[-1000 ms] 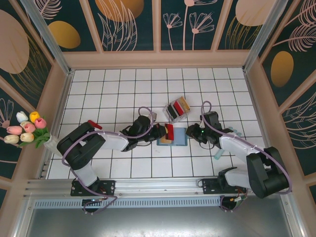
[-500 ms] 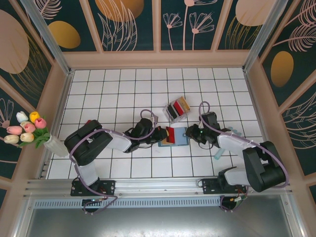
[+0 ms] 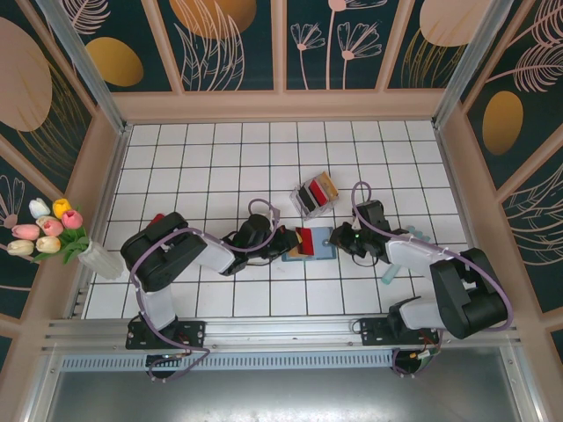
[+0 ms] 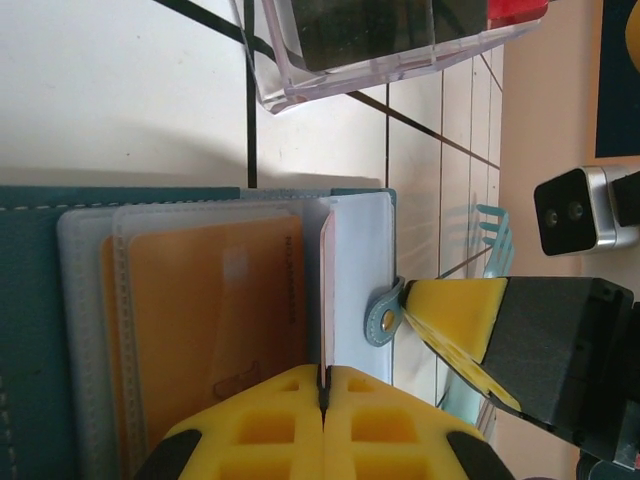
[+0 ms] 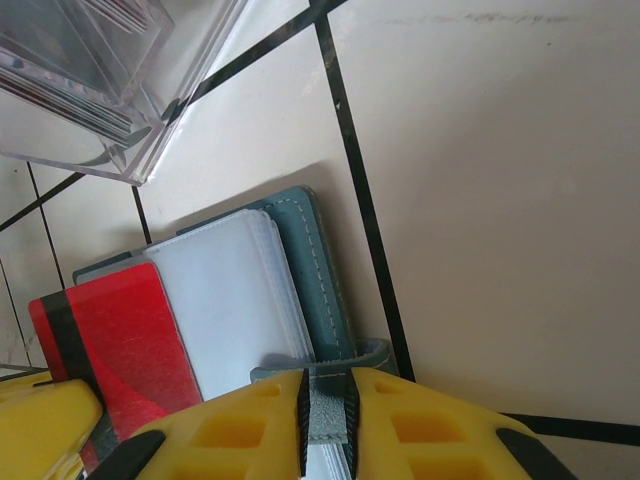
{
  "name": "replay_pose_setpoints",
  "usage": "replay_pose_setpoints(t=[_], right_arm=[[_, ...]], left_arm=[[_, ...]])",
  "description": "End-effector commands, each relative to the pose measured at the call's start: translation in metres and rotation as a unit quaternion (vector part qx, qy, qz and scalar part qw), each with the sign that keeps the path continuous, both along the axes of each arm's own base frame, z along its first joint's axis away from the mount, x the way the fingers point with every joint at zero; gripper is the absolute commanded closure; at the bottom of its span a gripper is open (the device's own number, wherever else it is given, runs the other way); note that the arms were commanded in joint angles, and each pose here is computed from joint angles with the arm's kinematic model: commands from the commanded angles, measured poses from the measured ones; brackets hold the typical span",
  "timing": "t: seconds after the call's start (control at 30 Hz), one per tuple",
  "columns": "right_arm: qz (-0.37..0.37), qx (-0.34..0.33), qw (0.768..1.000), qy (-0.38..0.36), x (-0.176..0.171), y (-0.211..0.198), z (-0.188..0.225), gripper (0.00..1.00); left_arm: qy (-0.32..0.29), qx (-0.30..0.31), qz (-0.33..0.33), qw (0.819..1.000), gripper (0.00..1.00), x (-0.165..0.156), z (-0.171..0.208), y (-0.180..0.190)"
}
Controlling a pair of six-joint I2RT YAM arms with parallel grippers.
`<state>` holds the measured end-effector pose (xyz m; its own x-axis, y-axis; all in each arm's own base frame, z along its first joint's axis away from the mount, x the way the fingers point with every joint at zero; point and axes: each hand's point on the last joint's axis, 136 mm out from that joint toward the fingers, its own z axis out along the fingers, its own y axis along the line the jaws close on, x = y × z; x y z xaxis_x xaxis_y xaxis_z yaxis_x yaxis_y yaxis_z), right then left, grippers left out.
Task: Put the credit cards into the card holder
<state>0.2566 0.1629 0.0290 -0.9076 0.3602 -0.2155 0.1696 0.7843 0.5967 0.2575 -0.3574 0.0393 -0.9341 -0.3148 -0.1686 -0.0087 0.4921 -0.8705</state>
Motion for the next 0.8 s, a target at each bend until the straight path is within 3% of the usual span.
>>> replay_pose_setpoints(t=[0.0, 0.53, 0.77], right_arm=[[-0.001, -0.014, 1.0, 0.014, -0.007, -0.004, -0.009, 0.8], [0.005, -0.011, 1.0, 0.017, -0.011, -0.003, -0.011, 0.79], [0.004, -0.007, 1.0, 0.017, -0.011, -0.002, -0.011, 0.79]], left_arm=[[0.008, 0.016, 0.015, 1.0, 0.96, -0.002, -0.005, 0.007], [0.02, 0.068, 0.001, 0.998, 0.95, 0.0, -0.019, -0.006], [0.028, 0.062, -0.021, 0.997, 0.94, -0.004, -0.022, -0.018]])
